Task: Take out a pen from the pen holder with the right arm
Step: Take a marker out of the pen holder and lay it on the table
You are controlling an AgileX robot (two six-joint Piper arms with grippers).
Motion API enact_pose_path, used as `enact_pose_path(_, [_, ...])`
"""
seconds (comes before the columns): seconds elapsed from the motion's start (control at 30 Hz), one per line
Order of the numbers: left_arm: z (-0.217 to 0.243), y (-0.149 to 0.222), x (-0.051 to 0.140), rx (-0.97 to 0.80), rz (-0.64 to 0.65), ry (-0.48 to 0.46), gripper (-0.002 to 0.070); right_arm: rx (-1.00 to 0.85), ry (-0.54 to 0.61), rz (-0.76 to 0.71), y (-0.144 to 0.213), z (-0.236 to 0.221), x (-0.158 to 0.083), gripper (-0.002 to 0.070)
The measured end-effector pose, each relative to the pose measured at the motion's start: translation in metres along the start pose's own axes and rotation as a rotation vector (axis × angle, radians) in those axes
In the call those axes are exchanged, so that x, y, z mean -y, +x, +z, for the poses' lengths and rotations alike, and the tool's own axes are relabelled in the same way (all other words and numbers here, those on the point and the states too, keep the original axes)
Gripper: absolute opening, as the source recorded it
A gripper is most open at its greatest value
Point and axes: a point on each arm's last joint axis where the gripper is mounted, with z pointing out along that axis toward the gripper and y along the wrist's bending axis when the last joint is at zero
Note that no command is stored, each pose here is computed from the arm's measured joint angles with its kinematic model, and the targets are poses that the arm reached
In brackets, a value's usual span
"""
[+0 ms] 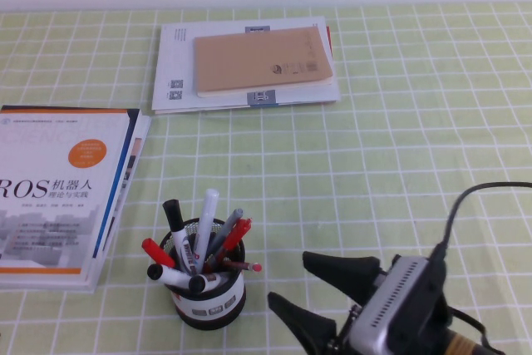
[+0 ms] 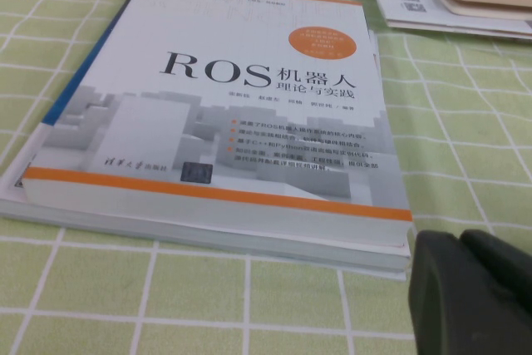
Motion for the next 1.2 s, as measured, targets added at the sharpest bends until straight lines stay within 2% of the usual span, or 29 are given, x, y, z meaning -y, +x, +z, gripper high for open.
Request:
enact_pose_path(0.63, [0.000, 0.000, 0.000, 0.000, 0.000, 0.000, -0.0008, 0.055, -0.043, 0.026, -0.011, 0.027, -0.005, 0.0419])
enact_pose_path(1.2, [0.000, 0.000, 0.000, 0.000, 0.000, 0.000, -0.0008, 0.079, -0.013, 0.043, -0.012, 0.052, -0.003, 0.0419])
